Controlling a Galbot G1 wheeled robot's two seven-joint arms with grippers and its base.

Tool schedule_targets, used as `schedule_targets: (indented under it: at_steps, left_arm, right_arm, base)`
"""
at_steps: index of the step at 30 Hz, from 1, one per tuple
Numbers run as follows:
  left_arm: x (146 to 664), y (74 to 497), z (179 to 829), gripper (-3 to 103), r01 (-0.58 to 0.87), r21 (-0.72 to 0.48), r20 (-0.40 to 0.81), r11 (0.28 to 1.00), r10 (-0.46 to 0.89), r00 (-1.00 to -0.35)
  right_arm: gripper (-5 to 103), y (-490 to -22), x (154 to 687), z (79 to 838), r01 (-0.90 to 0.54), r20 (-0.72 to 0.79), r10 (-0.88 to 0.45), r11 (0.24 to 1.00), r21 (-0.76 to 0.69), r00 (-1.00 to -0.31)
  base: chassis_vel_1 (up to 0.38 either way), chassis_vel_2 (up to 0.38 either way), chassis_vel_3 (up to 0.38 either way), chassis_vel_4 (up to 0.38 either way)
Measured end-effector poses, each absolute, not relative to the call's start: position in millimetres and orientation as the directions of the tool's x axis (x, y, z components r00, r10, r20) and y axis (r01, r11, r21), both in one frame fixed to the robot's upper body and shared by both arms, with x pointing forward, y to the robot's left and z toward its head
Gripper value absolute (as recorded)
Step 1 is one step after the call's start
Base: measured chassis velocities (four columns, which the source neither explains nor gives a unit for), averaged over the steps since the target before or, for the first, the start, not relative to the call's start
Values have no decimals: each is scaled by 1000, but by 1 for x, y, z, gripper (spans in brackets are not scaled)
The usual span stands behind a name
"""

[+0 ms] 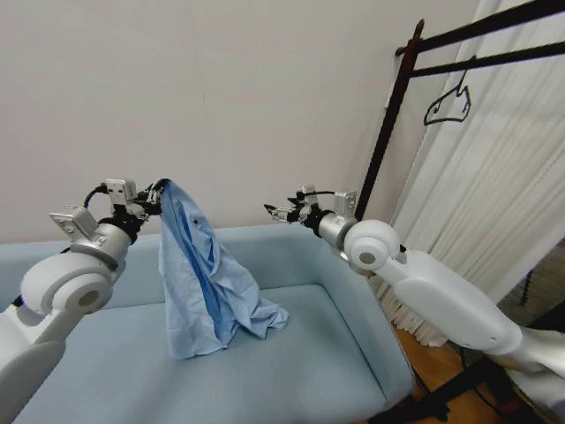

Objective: Pick up the clothes from the sofa and hang them on the clothes hanger.

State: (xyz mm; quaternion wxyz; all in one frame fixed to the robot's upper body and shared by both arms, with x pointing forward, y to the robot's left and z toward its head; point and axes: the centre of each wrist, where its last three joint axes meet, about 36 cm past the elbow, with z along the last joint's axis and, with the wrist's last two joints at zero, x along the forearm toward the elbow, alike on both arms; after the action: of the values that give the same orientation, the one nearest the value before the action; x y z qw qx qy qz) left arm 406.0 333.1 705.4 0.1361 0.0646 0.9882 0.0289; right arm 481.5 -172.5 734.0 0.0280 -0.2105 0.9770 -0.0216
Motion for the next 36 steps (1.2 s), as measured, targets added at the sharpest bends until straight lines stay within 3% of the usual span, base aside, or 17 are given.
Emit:
schedule_targets:
  at_steps: [3, 5, 9, 16, 23, 29, 36]
  left_arm:
    - [406, 334, 705, 1, 119, 76, -263, 990, 135, -955]
    - [406, 335, 703, 1, 114, 77, -257, 990, 131, -958]
    - [406, 335, 698, 1, 114, 72, -249, 991, 129, -960]
    - [406, 334, 693, 1, 116, 61, -245, 991, 127, -961]
    - [399, 327, 686, 1, 132, 43, -249, 990, 139, -959]
    - [395, 324, 685, 1, 140, 42, -250, 989, 146, -957]
    - [394, 324, 684, 1, 142, 35, -253, 989, 147, -956]
  right_arm:
    - [100, -174, 478, 744, -328, -70, -334, 941, -85, -940]
    - [100, -181, 476, 765, -199, -127, -211, 975, -102, -969]
    - [100, -192, 486, 803, -42, -208, -57, 996, -74, -977]
    - [100, -206, 502, 844, 68, -270, 53, 997, -46, -961]
    - [100, -251, 575, 942, 350, -336, 338, 937, 27, -879]
    - [100, -281, 605, 963, 450, -330, 440, 892, 51, -835]
    - [100, -310, 650, 972, 562, -203, 574, 818, 119, -793]
  base:
    - [0, 0, 0, 0]
    - [0, 0, 0, 0]
    - [0, 0, 0, 0]
    - [0, 0, 0, 0]
    - [0, 0, 0, 0]
    - [0, 0, 0, 0]
    - [0, 0, 0, 0]
